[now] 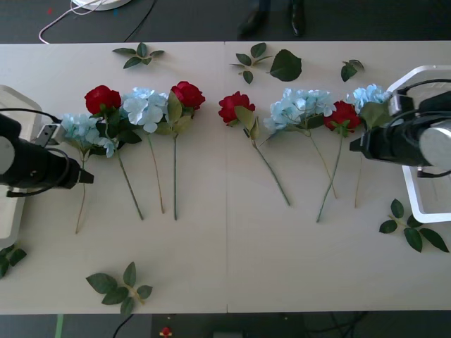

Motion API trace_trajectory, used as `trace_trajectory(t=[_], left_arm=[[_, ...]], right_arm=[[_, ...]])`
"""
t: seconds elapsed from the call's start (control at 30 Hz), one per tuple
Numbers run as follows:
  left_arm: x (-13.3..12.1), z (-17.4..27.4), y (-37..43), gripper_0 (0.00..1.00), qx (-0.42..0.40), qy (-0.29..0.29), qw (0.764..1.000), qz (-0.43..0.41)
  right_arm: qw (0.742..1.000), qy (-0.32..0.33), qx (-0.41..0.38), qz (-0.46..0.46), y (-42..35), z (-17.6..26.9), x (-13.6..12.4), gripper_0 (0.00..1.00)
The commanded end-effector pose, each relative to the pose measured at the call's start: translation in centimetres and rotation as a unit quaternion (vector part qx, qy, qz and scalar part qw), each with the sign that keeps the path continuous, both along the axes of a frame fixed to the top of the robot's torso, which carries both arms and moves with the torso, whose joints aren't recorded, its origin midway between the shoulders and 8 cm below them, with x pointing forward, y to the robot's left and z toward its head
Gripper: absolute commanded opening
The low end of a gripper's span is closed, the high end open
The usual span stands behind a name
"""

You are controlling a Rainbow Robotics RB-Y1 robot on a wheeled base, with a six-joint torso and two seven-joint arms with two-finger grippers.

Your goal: Place the red flowers into the right box and the blue flowers into the left box. If a person shows an open palm, hand one flower to the person first, then continue sorting.

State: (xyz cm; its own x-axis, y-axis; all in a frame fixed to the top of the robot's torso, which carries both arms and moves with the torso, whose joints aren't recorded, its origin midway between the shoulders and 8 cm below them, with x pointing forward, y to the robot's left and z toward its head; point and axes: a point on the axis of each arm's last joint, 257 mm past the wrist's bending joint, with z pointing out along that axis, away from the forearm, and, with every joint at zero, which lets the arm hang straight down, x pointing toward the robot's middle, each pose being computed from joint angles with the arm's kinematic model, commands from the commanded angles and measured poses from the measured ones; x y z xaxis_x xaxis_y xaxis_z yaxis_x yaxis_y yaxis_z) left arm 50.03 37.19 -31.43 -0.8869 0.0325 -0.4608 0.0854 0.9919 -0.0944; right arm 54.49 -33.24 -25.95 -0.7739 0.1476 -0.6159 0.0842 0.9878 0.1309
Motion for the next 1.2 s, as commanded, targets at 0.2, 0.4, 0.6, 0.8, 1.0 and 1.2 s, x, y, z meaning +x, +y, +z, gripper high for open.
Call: trace_trajectory(t=[0.2,0.4,0.6,0.8,1.0,1.2], left_arm=[[2.8,0.6,-2.7,1.0,-0.02,-0.021,0.999,0.013],[3.0,0.2,-3.4,1.0,-0.015,-0.023,1.0,0.004],[3.2,0.0,-3.2,1.0,-0.009,-0.024,1.0,0.004],[3.4,-0.2,-2.8,1.0,-0.001,-0.026,1.0,0.004],[3.5,-0.4,-2.3,0.85,0.009,-0.028,1.0,0.001],[3.6,-0.3,-1.9,0.0,0.019,-0.031,0.999,-0.002]], right_arm=[[0.999,-0.035,-0.017,0.006,1.1,0.1,3.6,1.0],[0.999,-0.035,-0.033,0.006,0.9,-0.5,4.3,1.0],[0.998,-0.044,-0.041,0.01,1.3,-1.8,5.8,1.0],[0.998,-0.054,-0.039,0.012,1.8,-2.3,6.8,1.0],[0.998,-0.053,-0.038,0.012,1.8,-2.3,6.8,0.07],[0.998,-0.054,-0.039,0.012,1.8,-2.3,6.8,0.0]])
